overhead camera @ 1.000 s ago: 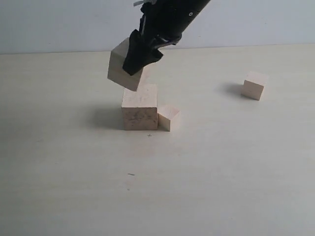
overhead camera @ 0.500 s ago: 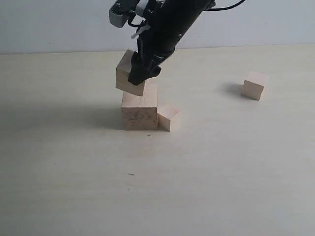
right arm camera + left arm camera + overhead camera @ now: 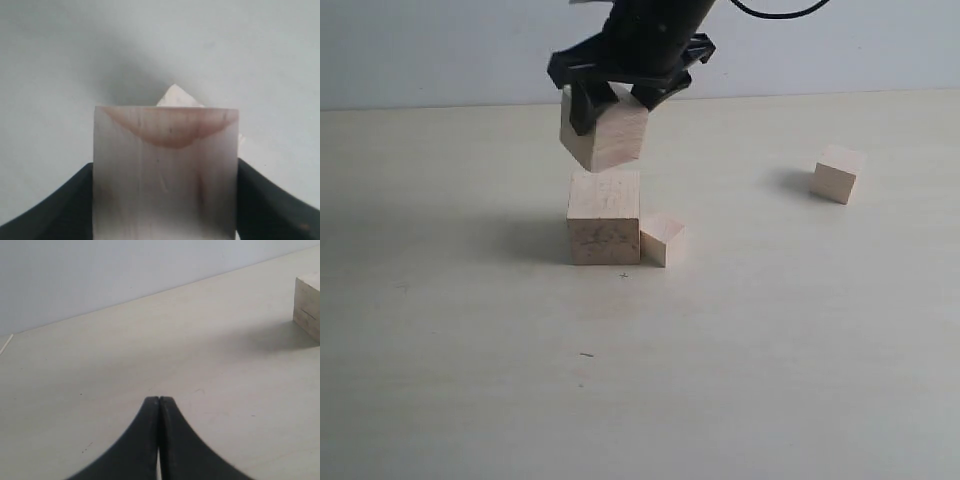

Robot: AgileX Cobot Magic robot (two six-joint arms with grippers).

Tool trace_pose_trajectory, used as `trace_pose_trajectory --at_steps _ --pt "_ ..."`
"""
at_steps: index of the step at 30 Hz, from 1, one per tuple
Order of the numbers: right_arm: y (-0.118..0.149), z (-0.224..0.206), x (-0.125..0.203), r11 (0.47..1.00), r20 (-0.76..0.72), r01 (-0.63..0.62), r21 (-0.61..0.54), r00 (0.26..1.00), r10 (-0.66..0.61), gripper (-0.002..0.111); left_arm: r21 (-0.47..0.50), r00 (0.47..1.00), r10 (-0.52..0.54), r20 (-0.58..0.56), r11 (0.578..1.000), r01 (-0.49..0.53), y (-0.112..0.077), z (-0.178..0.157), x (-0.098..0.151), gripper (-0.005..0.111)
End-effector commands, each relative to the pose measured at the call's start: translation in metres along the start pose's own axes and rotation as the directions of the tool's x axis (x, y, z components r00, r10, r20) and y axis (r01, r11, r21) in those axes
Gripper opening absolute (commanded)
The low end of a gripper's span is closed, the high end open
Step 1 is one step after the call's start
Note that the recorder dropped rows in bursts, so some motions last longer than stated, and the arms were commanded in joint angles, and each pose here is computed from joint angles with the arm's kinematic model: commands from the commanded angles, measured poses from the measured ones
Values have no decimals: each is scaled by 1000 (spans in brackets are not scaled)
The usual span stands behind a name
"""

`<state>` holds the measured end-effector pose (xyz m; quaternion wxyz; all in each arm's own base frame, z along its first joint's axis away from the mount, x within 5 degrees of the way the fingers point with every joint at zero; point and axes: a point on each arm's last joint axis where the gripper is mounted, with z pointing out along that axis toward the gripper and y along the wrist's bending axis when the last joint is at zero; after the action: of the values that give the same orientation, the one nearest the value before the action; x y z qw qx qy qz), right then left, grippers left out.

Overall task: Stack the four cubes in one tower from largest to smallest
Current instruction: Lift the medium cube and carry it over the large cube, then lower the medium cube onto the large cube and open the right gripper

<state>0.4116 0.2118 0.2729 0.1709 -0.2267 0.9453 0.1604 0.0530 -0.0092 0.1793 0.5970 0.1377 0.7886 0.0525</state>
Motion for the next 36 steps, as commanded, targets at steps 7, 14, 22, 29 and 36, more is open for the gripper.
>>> trace_pose_trajectory --at_steps 7,14,22,29,36 --pt "32 31 4 955 -67 -242 171 964 257 50 -11 1000 -1 22 1000 2 1 -1 -2 0" --pt "34 32 -8 919 92 -358 167 933 347 50 -11 1000 -1 22 1000 2 1 -1 -2 0" --pt "21 48 -1 875 71 -384 295 922 381 50 -11 1000 -1 22 1000 2 1 -1 -2 0" --pt "25 49 0 865 58 -423 269 904 424 50 -11 1000 -1 22 1000 2 1 -1 -2 0" --pt "44 55 2 878 72 -389 277 920 385 50 -11 1000 -1 22 1000 2 1 -1 -2 0"
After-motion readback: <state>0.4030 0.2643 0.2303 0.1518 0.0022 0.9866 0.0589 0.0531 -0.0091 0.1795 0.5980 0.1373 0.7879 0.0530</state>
